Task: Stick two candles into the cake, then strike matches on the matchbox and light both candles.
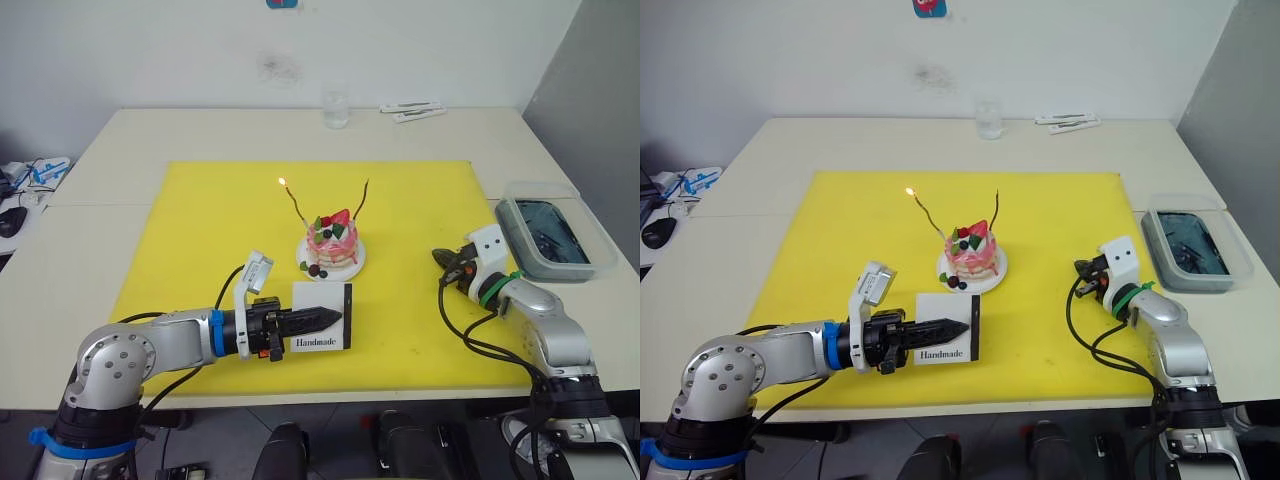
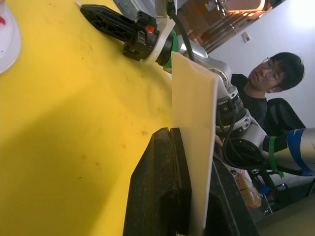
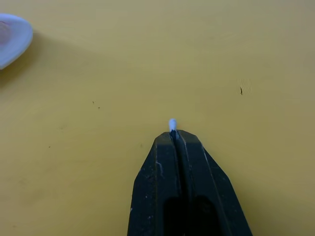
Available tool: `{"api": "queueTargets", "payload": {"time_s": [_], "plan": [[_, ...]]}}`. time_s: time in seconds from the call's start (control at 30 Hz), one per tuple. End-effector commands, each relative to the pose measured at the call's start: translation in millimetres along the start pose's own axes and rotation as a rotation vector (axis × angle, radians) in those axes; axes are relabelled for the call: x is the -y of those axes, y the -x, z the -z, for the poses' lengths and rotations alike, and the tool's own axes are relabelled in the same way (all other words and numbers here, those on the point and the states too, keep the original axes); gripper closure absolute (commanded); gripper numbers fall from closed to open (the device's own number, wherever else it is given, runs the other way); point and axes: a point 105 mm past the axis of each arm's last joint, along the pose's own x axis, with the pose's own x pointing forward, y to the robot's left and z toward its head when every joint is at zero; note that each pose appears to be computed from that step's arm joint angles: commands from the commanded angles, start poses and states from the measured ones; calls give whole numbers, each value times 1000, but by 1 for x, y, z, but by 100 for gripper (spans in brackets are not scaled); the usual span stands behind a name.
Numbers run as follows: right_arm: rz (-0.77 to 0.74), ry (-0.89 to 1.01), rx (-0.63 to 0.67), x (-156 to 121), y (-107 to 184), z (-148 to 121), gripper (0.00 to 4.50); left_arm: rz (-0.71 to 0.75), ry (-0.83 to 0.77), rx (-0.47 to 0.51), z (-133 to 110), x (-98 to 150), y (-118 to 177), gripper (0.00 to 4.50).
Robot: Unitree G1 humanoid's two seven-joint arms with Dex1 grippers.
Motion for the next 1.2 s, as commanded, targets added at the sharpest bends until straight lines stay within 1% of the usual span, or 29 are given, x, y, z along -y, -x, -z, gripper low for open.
{"api": "queueTargets", "payload": {"time_s": [0.03,0.13,0.27,0.43,0.53,0.67,0.8,0.97,1.2], "plan": [[-63,69,93,-8,14,-37,448,8,-31,36,-9,4,1,450],[-148,135,95,-21,26,-50,448,8,-26,46,-11,3,-1,450],[-374,288,80,-53,56,-75,448,23,-12,55,-16,1,-11,450],[-559,388,47,-85,79,-85,448,68,-7,37,-21,2,-26,450],[-620,428,40,-98,85,-87,448,86,-10,34,-25,2,-34,450],[-632,450,36,-109,81,-84,448,83,-11,27,-26,-1,-41,450],[-630,484,42,-113,72,-89,448,72,-20,21,-26,-3,-45,450],[-647,537,28,-119,65,-87,448,63,-28,20,-25,-5,-45,450],[-663,591,2,-122,56,-79,448,54,-33,26,-24,-5,-43,450]]}}
